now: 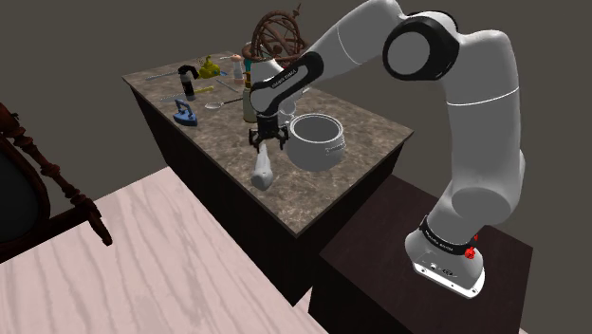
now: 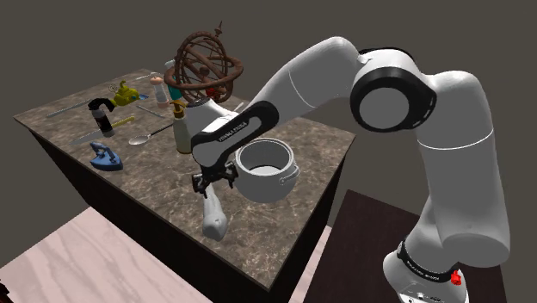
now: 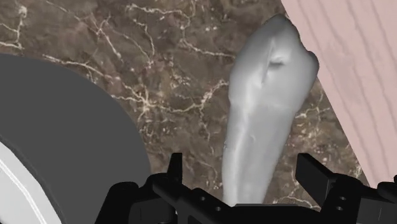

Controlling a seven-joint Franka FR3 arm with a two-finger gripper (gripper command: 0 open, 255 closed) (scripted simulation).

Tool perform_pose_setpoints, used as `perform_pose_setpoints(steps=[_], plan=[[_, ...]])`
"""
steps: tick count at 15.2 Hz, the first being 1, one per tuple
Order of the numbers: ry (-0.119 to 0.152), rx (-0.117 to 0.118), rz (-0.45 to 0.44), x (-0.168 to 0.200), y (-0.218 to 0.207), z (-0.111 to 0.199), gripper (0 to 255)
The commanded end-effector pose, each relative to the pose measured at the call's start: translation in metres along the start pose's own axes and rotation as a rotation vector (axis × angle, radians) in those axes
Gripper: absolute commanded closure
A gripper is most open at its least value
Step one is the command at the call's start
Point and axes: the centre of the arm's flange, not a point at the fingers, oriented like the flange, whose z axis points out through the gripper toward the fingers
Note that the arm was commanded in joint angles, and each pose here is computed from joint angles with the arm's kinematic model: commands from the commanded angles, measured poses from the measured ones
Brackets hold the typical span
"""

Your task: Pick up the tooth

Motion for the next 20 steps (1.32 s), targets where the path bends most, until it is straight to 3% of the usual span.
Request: perform_pose_setpoints(steps=[1,5,14,15,20], plan=[[-0.007,0.0,0.021,0.016,-0.013,0.019,0],[-0.019,0.001,0.056,0.042,-0.031,0.051,0],[-0.019,0.001,0.056,0.046,-0.031,0.091,0],[-0.019,0.001,0.056,0.045,-0.031,0.09,255],[-0.019,0.001,0.056,0.045,-0.031,0.09,255]])
